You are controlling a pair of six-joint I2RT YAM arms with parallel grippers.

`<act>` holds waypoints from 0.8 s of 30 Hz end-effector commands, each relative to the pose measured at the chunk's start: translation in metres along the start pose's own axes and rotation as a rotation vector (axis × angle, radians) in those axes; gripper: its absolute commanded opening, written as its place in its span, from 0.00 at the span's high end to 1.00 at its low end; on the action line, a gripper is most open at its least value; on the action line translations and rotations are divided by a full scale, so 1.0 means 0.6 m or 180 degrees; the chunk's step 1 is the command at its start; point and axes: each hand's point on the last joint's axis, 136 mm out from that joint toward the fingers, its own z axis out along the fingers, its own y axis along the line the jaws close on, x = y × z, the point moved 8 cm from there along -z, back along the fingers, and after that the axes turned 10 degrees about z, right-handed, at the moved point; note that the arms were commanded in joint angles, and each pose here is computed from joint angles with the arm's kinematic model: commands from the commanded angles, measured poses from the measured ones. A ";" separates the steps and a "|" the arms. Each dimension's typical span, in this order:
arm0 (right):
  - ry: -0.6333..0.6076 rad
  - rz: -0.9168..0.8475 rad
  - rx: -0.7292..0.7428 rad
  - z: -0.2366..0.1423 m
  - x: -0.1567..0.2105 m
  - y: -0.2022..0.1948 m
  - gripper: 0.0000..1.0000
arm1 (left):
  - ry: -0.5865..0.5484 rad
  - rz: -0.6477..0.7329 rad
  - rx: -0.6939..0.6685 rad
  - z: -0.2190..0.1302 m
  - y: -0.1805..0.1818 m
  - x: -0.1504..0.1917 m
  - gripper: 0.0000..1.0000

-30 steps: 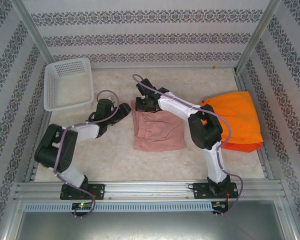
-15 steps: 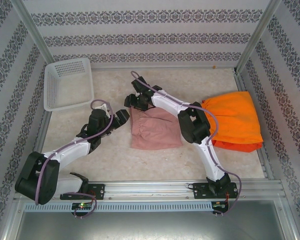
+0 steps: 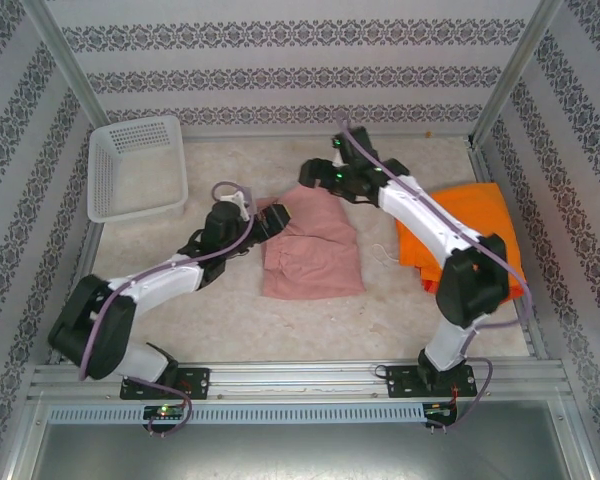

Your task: Fold and stack the shorts

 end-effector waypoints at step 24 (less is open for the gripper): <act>0.1230 -0.0167 0.0580 0.128 0.108 -0.213 0.16 | 0.0581 -0.0136 -0.0640 0.033 0.141 0.159 0.15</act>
